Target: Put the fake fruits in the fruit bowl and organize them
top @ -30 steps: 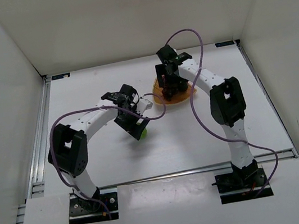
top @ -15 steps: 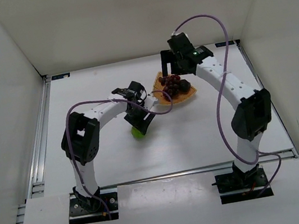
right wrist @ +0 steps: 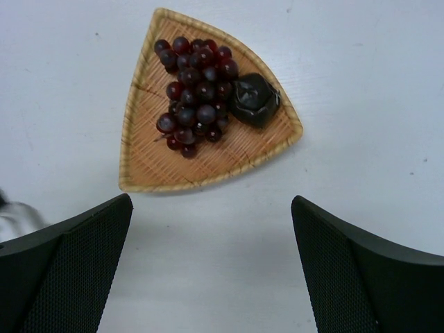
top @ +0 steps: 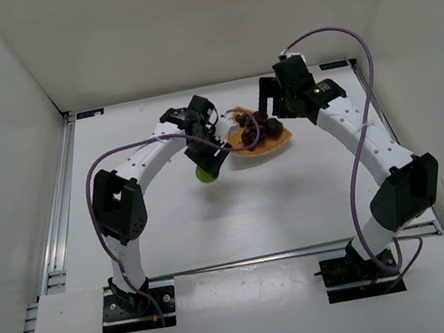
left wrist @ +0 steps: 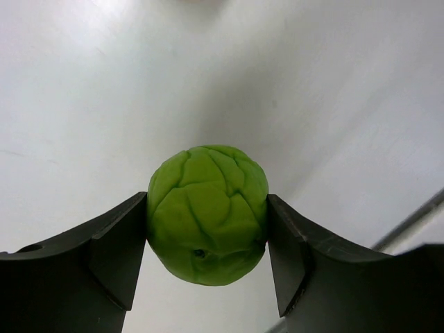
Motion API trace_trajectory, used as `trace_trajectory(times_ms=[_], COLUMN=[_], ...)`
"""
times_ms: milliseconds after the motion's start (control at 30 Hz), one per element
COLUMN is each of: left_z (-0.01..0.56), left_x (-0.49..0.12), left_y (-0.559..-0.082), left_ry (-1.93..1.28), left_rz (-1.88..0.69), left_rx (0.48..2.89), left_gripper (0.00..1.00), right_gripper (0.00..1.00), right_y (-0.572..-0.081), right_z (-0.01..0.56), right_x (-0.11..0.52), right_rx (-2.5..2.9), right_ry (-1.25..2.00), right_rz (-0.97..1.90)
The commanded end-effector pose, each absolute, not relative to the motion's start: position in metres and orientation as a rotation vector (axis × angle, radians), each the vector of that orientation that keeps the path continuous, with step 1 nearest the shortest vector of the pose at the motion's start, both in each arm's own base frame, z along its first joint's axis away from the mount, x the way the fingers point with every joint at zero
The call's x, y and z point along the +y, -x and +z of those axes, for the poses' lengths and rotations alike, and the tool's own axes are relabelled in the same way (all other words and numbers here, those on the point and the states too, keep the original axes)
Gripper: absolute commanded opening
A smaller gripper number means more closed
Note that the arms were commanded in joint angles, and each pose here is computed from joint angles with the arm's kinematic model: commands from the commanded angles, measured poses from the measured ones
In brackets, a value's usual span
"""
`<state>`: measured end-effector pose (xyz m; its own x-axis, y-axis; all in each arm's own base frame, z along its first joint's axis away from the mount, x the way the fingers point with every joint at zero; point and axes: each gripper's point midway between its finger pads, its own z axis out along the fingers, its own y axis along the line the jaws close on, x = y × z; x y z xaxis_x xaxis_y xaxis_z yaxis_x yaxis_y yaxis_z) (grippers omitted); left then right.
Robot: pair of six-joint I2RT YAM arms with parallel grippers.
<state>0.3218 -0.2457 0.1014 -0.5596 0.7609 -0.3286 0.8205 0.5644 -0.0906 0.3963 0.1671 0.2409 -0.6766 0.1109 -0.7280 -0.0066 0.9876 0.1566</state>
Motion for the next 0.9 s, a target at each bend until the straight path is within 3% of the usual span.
trace_trajectory(times_ms=[0, 167, 400, 600, 667, 700, 800, 833, 867], left_z=[0.163, 0.189, 0.157, 0.137, 0.135, 0.133, 0.142, 0.139, 0.145], left_x=[-0.263, -0.306, -0.358, -0.373, -0.371, -0.368, -0.365, -0.364, -0.364], left_y=[-0.357, -0.415, -0.457, -0.46, -0.457, -0.455, -0.447, -0.443, -0.443], left_ry=[-1.242, -1.102, -1.086, -1.121, -1.134, -1.147, -1.161, -1.169, -1.165], left_rz=[-0.298, -0.346, -0.452, -0.455, -0.449, -0.445, -0.455, -0.468, -0.468], left_rx=[2.35, 2.144, 2.135, 2.134, 2.136, 2.14, 2.128, 2.136, 2.126], left_gripper=[0.19, 0.19, 0.2, 0.32, 0.44, 0.65, 0.92, 1.0, 1.0], right_gripper=[0.99, 0.99, 0.99, 0.99, 0.99, 0.99, 0.99, 0.99, 0.99], right_y=[-0.393, -0.386, -0.377, -0.373, -0.372, -0.372, -0.374, -0.374, -0.374], right_z=[0.258, 0.229, 0.226, 0.232, 0.228, 0.228, 0.23, 0.23, 0.23], right_x=[0.158, 0.135, 0.096, 0.076, 0.073, 0.073, 0.076, 0.076, 0.076], right_rx=[2.234, 2.271, 2.255, 2.23, 2.241, 2.241, 2.236, 2.236, 2.236], right_ry=[-0.149, -0.254, -0.363, -0.406, -0.4, -0.4, -0.394, -0.394, -0.394], right_rz=[0.228, 0.214, 0.174, 0.163, 0.161, 0.161, 0.176, 0.176, 0.176])
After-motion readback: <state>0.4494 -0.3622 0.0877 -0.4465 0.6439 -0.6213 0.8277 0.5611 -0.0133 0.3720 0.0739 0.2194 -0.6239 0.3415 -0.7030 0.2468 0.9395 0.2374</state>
